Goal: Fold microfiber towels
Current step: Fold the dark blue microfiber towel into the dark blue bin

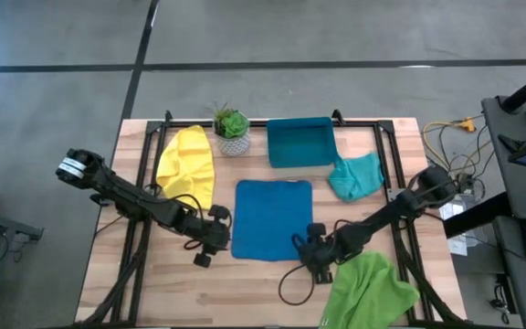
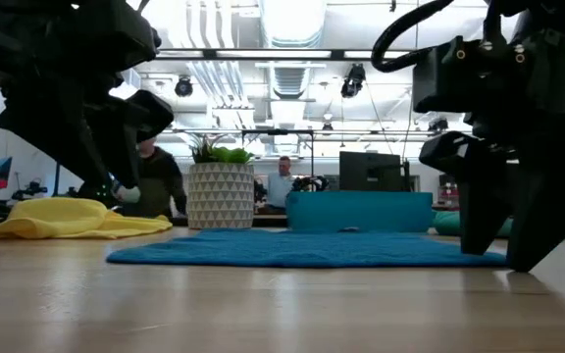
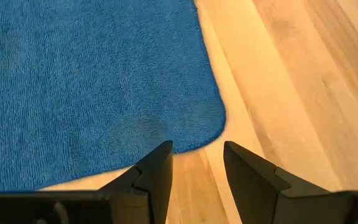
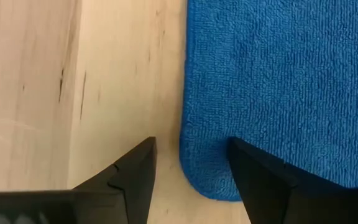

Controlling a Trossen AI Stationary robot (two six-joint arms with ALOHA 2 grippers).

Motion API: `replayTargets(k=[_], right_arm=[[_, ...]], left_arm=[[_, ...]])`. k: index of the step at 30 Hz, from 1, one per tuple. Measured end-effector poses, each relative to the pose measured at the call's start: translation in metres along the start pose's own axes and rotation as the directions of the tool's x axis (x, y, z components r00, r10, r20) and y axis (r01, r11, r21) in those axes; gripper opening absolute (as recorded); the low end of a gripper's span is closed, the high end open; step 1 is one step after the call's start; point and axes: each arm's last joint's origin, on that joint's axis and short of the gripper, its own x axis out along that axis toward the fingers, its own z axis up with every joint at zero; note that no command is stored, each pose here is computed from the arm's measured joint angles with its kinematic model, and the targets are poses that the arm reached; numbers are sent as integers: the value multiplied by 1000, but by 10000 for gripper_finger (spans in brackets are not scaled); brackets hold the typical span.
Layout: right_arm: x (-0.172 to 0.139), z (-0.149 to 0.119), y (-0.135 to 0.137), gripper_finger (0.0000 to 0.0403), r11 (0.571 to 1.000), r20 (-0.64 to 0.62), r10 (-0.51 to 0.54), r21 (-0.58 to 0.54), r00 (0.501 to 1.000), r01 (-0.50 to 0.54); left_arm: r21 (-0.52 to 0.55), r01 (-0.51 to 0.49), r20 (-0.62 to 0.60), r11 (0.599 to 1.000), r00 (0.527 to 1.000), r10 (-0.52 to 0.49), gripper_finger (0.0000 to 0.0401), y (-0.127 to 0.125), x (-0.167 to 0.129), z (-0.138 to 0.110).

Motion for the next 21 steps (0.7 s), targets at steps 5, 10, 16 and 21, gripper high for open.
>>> replayTargets(k=[5, 10, 16, 21], right_arm=[[-2, 4, -1, 190, 1000, 1, -27, 1, 1000, 27], [-2, 6, -3, 153, 999, 9, -33, 16, 999, 33], [-2, 7, -4, 104, 999, 18, -36, 18, 999, 35], [-5, 12, -3, 81, 999, 28, -38, 21, 999, 37]], left_arm=[[2, 4, 23, 1000, 1000, -4, 129, -1, 13, 0], [0, 13, 8, 1000, 1000, -13, 129, -3, 39, -8], [32, 48, 37, 998, 998, -49, 129, -6, 56, -8], [39, 66, 29, 997, 997, -67, 129, -9, 61, -10]])
